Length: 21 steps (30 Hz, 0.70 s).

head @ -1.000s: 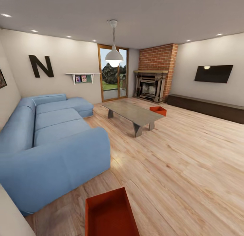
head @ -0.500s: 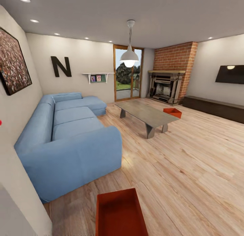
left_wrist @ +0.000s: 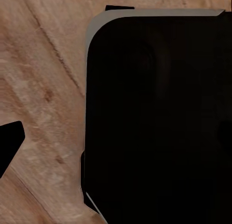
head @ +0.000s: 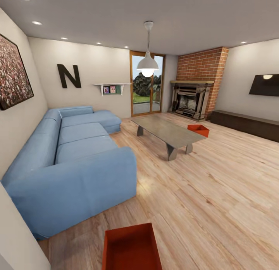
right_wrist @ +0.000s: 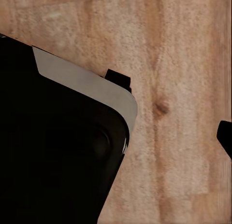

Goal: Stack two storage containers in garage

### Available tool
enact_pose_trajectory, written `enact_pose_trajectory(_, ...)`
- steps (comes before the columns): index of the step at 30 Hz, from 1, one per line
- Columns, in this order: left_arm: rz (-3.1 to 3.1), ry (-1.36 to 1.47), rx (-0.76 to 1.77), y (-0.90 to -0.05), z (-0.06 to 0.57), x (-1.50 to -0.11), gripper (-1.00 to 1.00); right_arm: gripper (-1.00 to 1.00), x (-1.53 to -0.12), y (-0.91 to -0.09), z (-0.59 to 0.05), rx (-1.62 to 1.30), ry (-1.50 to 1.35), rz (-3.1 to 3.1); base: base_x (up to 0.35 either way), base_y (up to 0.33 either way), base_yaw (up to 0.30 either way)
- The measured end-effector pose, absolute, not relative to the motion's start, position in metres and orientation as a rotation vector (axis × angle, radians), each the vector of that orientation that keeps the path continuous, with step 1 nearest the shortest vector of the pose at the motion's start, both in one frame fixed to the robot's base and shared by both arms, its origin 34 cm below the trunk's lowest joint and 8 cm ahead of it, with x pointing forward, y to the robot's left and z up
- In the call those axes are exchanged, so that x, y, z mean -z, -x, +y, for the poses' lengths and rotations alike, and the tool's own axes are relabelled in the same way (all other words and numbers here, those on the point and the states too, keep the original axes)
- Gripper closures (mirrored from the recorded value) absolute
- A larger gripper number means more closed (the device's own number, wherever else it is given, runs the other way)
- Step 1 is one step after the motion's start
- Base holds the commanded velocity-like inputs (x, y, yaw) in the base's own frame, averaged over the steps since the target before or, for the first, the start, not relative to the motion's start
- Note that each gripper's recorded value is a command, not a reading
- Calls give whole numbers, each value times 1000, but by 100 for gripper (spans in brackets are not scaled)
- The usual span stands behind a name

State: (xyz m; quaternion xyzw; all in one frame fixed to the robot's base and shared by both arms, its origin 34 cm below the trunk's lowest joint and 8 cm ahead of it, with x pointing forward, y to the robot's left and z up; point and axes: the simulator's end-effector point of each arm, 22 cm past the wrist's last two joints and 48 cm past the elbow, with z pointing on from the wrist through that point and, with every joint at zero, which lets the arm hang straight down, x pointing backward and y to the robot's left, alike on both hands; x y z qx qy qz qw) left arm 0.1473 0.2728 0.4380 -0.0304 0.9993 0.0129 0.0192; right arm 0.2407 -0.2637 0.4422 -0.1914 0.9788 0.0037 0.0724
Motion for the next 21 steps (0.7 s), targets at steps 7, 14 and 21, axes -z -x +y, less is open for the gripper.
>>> enact_pose_trajectory(7, 3102, 95, -39, -147, 272, -438, -100, -100, -442, -241, -264, -10, 566, 2943, 60, -37, 31)
enact_pose_trajectory(14, 3102, 95, -39, -147, 272, -438, -100, -100, -442, -241, -266, -8, 577, 2942, 3, -2, 243)
enact_pose_trajectory(21, 3102, 95, -38, -147, 272, -438, -100, -100, -442, -241, -265, -8, 578, 2942, 0, 0, 268)
